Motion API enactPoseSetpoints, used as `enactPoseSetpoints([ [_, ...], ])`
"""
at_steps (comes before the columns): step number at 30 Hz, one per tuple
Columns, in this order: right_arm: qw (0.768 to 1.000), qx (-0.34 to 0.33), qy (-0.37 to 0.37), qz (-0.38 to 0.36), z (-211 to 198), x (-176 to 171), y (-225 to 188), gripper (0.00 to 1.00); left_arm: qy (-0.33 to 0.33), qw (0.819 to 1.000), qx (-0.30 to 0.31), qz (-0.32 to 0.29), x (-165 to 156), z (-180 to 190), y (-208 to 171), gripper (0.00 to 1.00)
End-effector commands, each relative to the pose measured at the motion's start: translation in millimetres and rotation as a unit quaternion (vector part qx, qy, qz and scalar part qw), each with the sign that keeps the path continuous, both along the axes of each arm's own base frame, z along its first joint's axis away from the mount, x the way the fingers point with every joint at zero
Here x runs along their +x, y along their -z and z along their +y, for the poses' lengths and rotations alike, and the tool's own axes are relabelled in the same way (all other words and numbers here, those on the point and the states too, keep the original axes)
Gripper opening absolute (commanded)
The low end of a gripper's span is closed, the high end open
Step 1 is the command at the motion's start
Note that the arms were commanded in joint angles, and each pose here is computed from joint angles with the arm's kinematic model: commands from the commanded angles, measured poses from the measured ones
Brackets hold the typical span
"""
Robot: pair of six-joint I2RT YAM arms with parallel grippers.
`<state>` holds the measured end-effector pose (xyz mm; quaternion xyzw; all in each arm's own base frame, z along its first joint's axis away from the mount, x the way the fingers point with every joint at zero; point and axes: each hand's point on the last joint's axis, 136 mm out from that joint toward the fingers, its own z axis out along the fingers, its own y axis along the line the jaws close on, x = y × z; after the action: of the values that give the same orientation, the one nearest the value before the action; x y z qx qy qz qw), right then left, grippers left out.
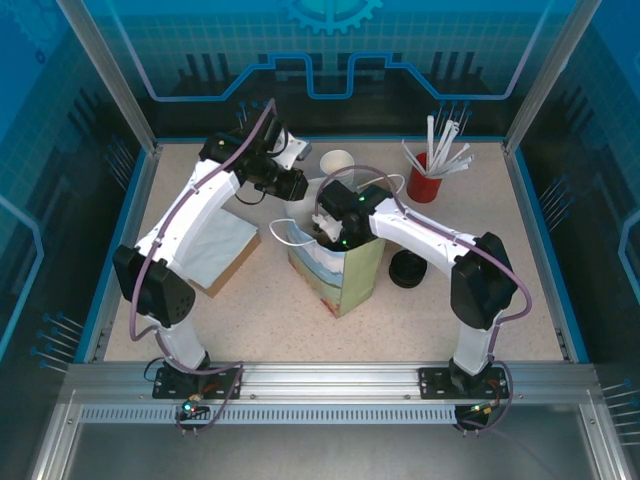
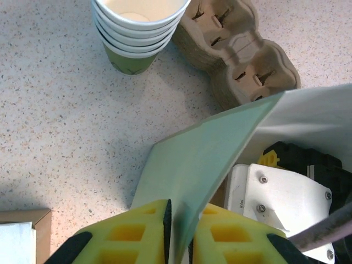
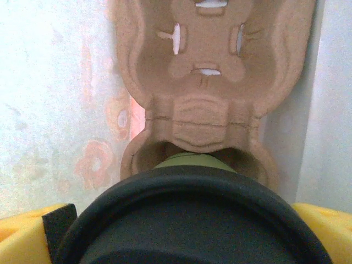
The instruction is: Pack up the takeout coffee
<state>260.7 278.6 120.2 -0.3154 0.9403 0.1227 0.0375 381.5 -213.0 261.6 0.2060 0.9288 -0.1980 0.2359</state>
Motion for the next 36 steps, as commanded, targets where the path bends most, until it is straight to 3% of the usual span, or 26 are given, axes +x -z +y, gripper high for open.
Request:
enactPoseSetpoints([
  [1,0.999,0.027,0.016,-0.008,1.4,1.7,-26.1,1.0,0.002,0.999,-0.011,-0.049,-2.5,-2.9,-29.4,0.16],
  [17,0.998,0.03,0.051,-0.019,-2.9,8.9,-63.8,1.0,0.002,0.998,0.0,-0.07,-6.0,-6.6,-28.1,0.15],
  [26,0.997,0.059,0.053,-0.022,-4.4,1.5,-94.0,1.0,-0.013,0.996,-0.012,-0.089,-7.3,-2.9,-37.2,0.41],
  [36,0.994,0.084,0.061,-0.03,-5.3,-3.6,-120.2,1.0,-0.046,0.992,-0.039,-0.108,-6.6,8.4,-55.1,0.63],
])
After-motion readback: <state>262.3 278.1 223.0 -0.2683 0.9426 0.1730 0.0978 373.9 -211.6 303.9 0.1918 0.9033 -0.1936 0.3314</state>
